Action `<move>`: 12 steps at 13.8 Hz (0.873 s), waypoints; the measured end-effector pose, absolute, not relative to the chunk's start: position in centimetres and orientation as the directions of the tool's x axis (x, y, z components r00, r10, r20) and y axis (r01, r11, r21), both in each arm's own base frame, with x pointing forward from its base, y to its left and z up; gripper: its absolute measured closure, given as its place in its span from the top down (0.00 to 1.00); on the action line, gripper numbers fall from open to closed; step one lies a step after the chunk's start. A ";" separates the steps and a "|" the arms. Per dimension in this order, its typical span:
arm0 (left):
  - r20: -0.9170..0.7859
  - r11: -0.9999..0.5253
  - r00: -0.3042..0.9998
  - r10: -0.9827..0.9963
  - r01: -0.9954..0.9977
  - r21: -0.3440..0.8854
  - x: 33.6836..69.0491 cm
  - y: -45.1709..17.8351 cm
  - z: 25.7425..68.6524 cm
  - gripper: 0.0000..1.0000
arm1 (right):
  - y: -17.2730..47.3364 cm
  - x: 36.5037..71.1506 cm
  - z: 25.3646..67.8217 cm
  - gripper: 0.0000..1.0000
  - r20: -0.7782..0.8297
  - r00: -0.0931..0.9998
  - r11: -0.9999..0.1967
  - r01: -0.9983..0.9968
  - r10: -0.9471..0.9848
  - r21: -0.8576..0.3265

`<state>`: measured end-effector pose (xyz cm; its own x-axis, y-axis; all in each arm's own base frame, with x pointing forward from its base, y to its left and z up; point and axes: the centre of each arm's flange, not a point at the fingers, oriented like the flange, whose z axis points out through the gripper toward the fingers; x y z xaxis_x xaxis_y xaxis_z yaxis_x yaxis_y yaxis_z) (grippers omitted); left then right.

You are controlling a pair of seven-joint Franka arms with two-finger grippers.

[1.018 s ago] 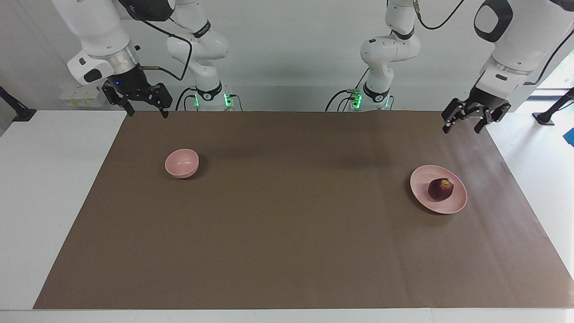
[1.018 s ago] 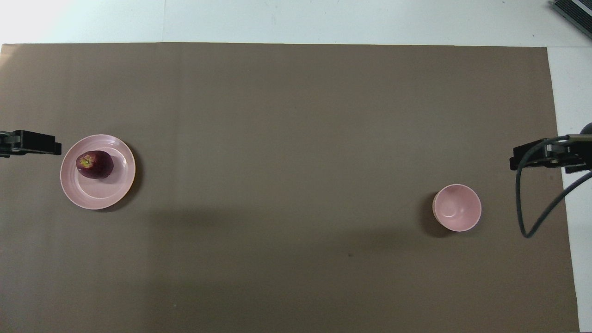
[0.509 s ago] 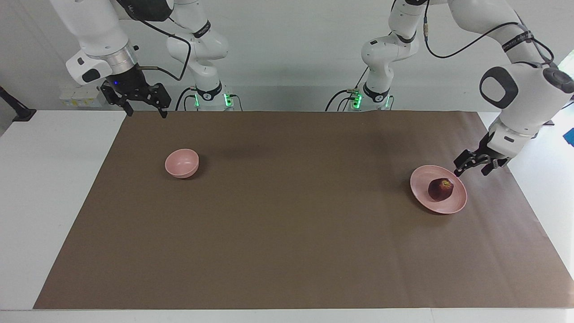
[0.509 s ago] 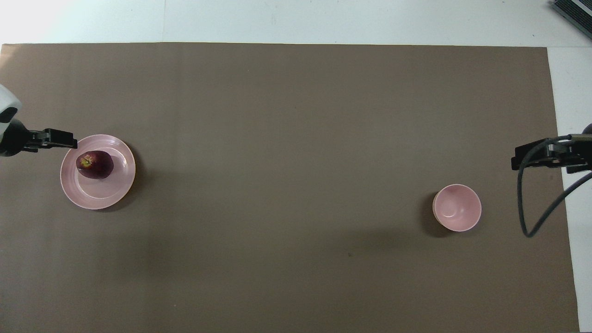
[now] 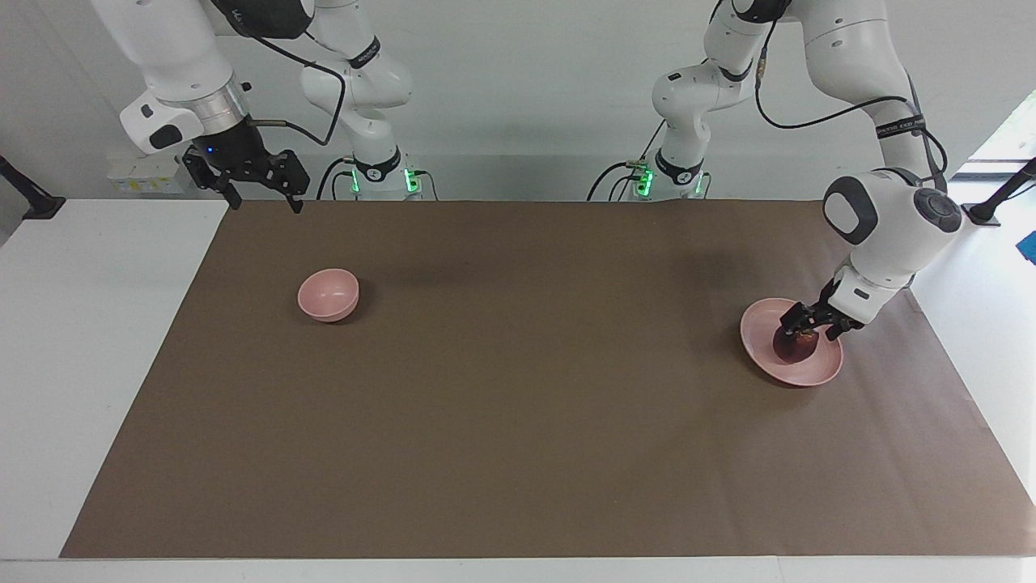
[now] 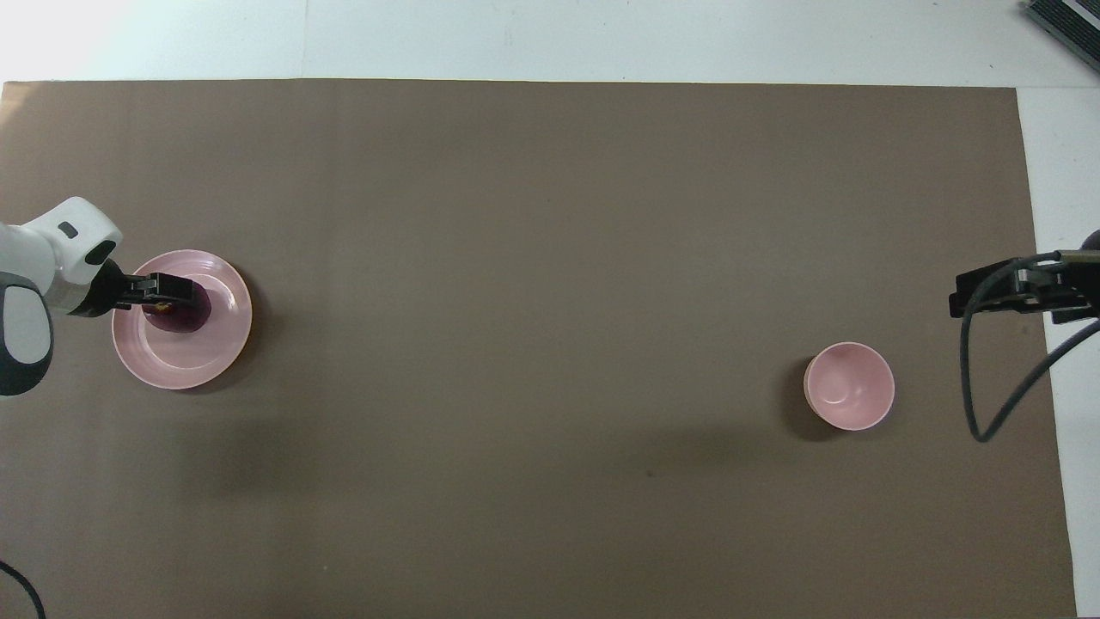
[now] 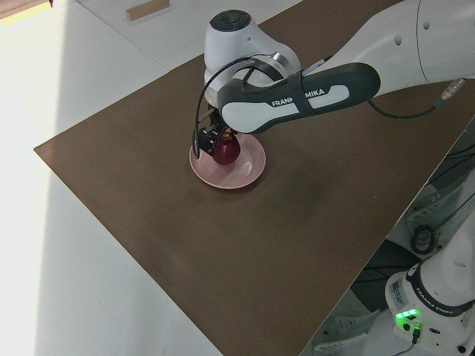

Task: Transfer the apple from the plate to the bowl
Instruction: 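Close the left gripper on the apple and lift it off the plate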

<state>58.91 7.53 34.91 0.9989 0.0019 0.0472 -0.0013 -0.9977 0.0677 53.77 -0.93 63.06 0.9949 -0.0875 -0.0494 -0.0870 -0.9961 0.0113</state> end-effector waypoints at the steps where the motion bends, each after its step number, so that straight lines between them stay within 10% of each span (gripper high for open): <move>1: 0.053 -0.998 0.999 0.001 -0.003 0.067 58.8 7.4 34.6 1.00 | -1.0 53.8 63.1 1.00 -0.050 0.995 -0.996 -0.087 -0.088 0.011; 7: 0.064 -0.998 0.998 -0.007 -0.011 0.064 58.3 7.2 33.4 0.96 | -1.0 53.7 63.0 1.00 -0.055 0.995 -0.996 -0.088 -0.089 0.012; 10: 0.072 -0.998 0.997 -0.012 -0.017 0.061 58.4 7.2 33.7 0.69 | -1.0 53.7 63.0 1.00 -0.055 0.995 -0.996 -0.088 -0.089 0.012; 12: 0.073 -0.998 0.997 -0.029 -0.034 0.059 58.4 7.2 33.7 0.69 | -1.0 53.7 62.9 1.00 -0.057 0.994 -0.996 -0.088 -0.089 0.012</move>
